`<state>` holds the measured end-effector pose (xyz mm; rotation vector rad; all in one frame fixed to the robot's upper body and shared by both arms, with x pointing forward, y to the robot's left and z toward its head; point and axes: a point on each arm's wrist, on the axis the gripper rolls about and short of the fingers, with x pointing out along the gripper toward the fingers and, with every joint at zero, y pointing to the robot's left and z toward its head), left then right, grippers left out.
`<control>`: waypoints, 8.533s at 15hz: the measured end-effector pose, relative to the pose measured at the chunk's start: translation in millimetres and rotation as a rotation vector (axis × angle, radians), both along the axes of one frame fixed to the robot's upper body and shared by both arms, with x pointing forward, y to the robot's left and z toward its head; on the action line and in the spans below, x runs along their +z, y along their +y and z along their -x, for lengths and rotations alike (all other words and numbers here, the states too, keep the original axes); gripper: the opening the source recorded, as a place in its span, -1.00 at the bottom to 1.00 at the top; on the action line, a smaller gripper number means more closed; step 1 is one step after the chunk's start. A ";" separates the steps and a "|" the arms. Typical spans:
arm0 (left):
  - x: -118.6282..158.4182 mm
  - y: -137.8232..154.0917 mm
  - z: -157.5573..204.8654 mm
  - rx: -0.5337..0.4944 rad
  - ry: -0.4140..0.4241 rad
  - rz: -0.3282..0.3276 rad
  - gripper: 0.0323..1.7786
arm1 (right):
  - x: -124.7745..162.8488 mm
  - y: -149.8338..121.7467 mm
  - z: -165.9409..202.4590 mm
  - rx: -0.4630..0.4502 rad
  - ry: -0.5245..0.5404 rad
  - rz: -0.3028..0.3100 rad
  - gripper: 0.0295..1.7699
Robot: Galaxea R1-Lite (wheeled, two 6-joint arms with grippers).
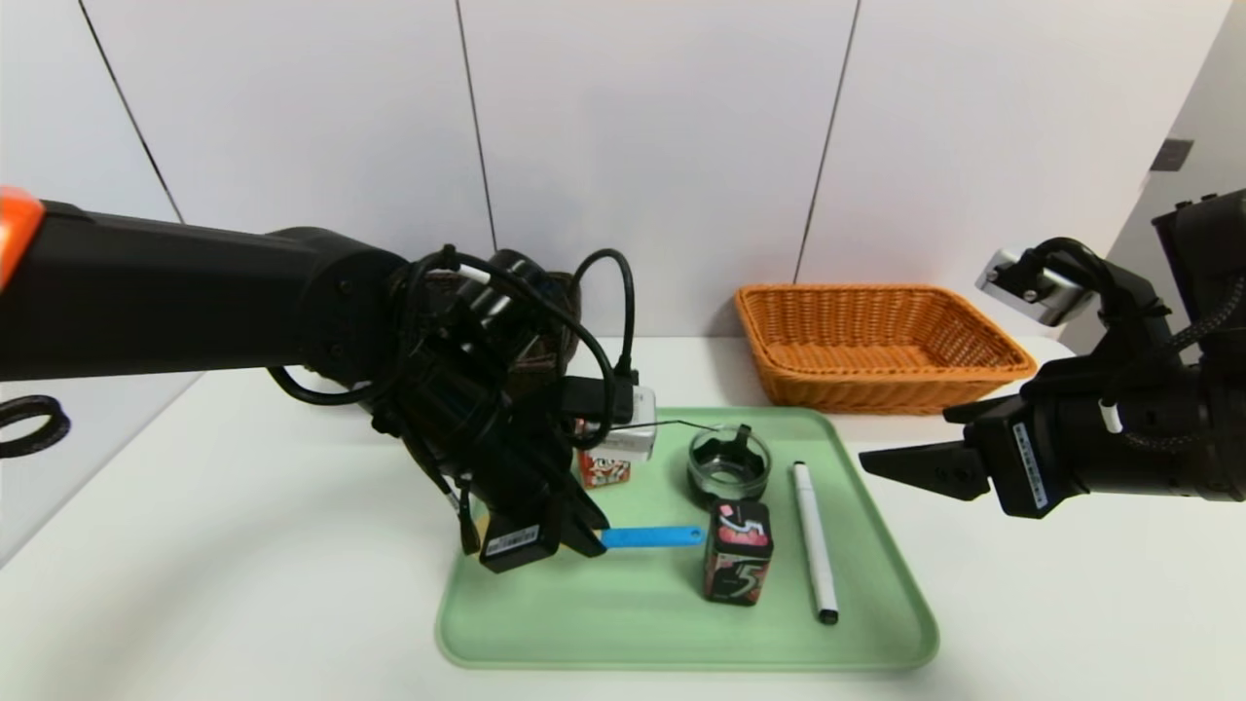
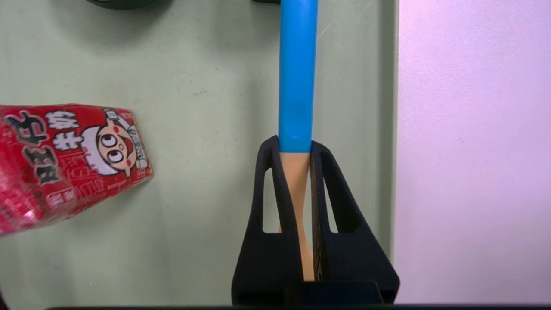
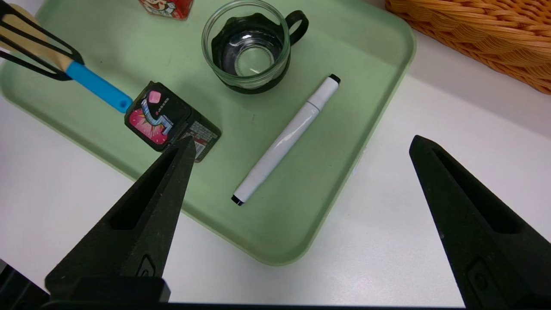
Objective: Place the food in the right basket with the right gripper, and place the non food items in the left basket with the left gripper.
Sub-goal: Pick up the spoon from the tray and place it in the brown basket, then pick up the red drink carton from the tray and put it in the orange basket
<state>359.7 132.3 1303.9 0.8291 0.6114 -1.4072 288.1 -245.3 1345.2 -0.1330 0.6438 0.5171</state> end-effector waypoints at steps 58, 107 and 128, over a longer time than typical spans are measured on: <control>108.1 101.2 -62.2 0.994 -0.220 0.273 0.75 | 26.3 -1.0 9.1 0.016 -0.090 -0.038 0.93; 71.3 136.5 102.6 1.056 -0.001 0.210 0.90 | -64.7 233.4 -106.9 0.028 0.116 0.093 -0.52; 74.4 139.5 115.4 1.042 -0.017 0.233 0.90 | -19.0 203.0 -79.4 0.025 0.084 0.046 -0.98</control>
